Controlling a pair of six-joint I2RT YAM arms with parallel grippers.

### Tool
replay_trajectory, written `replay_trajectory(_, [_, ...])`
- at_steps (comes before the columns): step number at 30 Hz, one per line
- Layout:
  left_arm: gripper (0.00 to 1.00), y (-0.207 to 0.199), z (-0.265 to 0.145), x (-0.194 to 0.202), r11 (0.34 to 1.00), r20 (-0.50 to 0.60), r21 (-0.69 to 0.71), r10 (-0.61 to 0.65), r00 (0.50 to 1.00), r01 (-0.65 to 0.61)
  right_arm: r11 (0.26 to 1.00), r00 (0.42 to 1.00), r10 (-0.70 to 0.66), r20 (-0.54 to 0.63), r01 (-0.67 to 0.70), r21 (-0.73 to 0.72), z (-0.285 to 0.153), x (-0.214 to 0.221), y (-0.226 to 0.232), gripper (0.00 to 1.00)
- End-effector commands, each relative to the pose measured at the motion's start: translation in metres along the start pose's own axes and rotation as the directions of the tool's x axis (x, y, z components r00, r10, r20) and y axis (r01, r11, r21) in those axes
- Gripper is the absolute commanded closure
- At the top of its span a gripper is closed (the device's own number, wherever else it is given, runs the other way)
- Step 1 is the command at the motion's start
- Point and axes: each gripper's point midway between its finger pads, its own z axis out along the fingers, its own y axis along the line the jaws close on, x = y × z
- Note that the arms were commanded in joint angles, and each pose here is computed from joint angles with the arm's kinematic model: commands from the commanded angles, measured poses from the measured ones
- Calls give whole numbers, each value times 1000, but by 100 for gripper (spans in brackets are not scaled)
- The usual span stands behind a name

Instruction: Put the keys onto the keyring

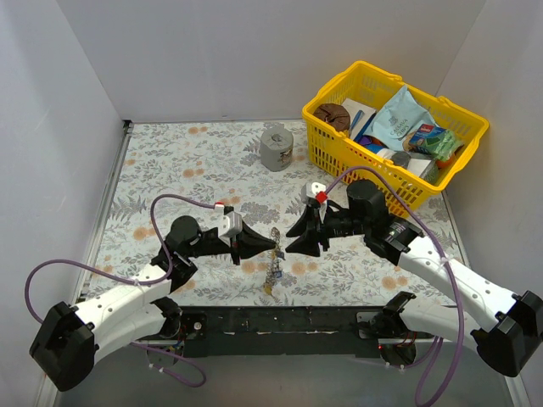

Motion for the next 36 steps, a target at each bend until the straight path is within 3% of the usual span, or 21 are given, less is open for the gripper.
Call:
replay_trajectory(1, [100,3,-4,-47,995,191,-71,83,978,-70,996,998,-19,59,24,-83,1,-14,14,47])
replay_trajectory(12, [100,2,-9,-81,994,339,-99,83,937,-52,991,996,-2,87,14,-136,5,-23,21,49])
replay_trajectory(22, [100,-2,-3,-88,997,332,-51,75,940,-62,994,995,18,97,-7,-106,11,-25,13,59])
replay_trajectory(25, [100,-2,-3,-91,997,336,-51,79,939,-66,995,995,28,99,-18,-100,13,-25,10,65])
replay_trajectory(32, [100,-3,-4,-98,996,355,-52,84,931,-70,992,996,52,73,-43,-123,15,-15,12,92])
replay_trajectory(36, [100,-4,-3,-104,996,367,-44,84,926,-72,989,996,61,62,-53,-135,16,-9,13,99])
